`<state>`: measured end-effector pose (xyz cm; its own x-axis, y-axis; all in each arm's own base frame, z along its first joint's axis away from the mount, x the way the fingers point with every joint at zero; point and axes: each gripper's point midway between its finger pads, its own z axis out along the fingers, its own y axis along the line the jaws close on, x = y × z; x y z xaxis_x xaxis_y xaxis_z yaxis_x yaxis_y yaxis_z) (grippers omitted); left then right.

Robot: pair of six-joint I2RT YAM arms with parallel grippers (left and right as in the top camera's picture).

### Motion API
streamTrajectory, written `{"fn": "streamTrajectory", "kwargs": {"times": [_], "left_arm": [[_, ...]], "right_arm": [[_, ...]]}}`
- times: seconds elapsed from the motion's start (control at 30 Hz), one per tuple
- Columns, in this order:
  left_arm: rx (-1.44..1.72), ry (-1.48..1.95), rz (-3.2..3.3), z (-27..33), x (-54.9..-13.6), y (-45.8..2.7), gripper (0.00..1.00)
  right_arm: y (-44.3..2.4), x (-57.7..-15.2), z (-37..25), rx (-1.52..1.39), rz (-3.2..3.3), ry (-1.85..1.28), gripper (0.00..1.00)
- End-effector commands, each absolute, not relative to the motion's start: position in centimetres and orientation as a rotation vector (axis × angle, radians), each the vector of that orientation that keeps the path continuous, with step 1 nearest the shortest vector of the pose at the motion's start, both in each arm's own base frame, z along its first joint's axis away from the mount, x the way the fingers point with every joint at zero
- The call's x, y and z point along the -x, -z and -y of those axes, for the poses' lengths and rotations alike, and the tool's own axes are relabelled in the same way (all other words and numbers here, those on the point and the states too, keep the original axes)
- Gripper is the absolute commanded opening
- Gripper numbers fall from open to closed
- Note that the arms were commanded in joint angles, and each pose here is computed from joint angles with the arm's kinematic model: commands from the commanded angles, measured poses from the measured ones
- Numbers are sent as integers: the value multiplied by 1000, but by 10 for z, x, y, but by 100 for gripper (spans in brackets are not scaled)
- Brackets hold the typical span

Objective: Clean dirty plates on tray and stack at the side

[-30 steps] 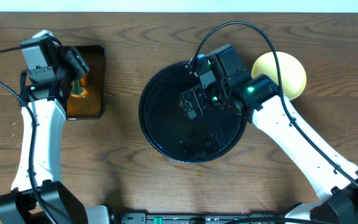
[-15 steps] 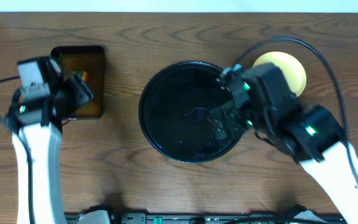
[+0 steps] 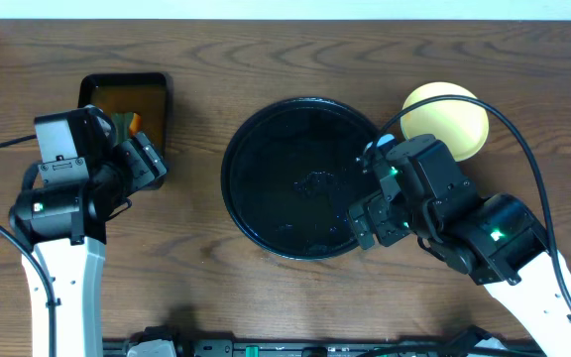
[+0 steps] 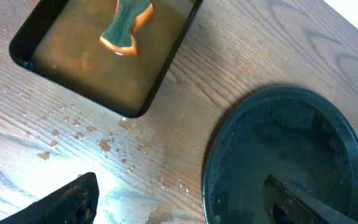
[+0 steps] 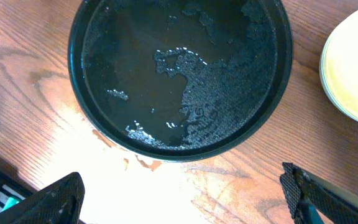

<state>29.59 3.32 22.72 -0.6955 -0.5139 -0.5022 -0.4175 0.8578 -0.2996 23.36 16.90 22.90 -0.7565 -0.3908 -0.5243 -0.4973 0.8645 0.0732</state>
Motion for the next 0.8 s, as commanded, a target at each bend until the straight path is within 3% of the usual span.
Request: {"fn": "streamTrajectory", "kwargs": {"times": [0.0,0.77], "left_arm": [[665,210,-2452,-33,-295,-224,85],[664,210,-2452,-33,-295,-224,85]], "right_arm": [[-225,-233,-169,659,-2534,-264,99],[-224,-233,-169,662,-2540,-267,99]]}}
